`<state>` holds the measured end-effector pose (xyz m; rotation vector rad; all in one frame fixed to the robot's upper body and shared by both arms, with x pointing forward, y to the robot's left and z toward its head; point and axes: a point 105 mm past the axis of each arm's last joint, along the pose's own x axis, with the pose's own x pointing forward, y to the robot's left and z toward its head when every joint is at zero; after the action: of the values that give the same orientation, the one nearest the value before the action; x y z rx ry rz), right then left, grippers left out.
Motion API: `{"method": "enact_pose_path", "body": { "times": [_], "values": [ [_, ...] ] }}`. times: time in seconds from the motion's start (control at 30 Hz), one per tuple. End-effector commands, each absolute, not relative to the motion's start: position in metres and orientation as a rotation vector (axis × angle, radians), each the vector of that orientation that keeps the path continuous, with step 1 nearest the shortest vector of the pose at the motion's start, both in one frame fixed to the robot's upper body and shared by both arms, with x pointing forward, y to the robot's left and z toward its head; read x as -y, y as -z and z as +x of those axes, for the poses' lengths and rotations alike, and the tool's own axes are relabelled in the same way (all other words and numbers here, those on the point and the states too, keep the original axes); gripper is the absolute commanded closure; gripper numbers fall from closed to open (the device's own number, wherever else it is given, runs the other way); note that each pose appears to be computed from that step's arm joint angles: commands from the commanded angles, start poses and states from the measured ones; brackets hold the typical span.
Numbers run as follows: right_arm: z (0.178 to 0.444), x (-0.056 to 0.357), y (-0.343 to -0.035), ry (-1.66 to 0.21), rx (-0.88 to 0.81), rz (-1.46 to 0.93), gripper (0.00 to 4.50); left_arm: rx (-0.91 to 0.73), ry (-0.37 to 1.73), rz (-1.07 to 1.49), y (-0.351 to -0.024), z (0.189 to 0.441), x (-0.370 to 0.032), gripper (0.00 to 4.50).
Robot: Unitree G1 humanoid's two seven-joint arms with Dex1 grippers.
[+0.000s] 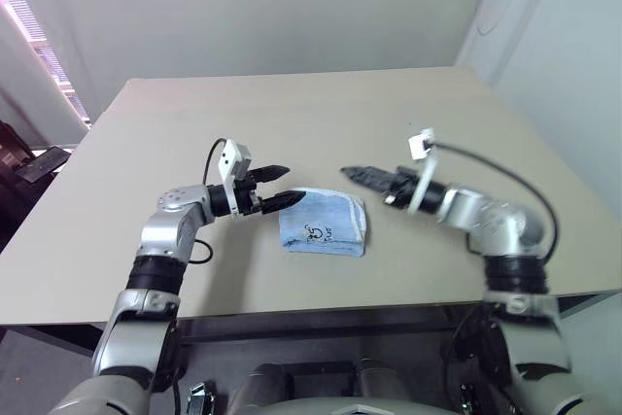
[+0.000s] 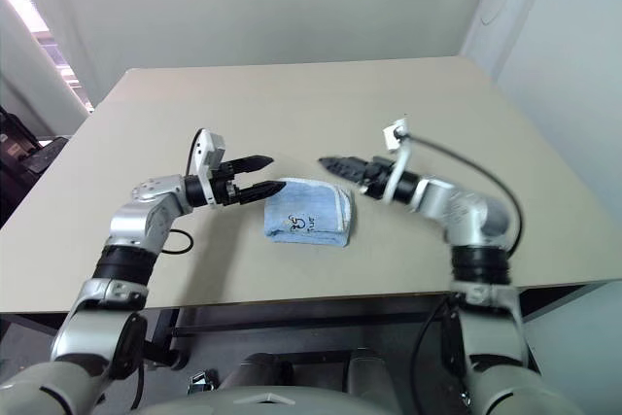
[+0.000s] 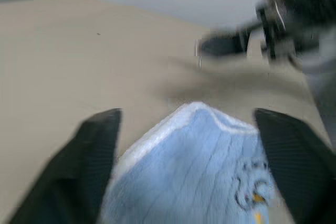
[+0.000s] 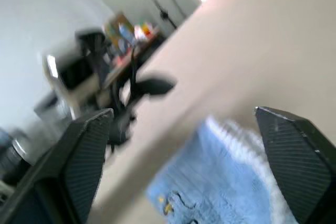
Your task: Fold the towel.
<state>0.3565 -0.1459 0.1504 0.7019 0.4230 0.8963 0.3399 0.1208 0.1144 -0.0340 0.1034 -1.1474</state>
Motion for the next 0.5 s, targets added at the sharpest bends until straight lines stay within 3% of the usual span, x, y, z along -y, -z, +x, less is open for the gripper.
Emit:
{"method": "enact_pose_path", "body": {
  "times": [0.03,0.2,0.5],
  "values": [
    [0.347,0.160,-0.137,-0.878,-0.557,0.813,0.00,-0.084,1.204,0.077,-0.120,0.324,-0.121,0.25],
    [0.327,0.172,-0.112,-0.856,-0.762,0.812,0.00,-0.140,1.233,0.103,-0.108,0.307,-0.126,0.25],
    [0.315,0.159,-0.076,-0.824,-0.978,0.904,0.00,-0.151,1.218,0.137,-0.098,0.303,-0.125,0.25]
  ]
}}
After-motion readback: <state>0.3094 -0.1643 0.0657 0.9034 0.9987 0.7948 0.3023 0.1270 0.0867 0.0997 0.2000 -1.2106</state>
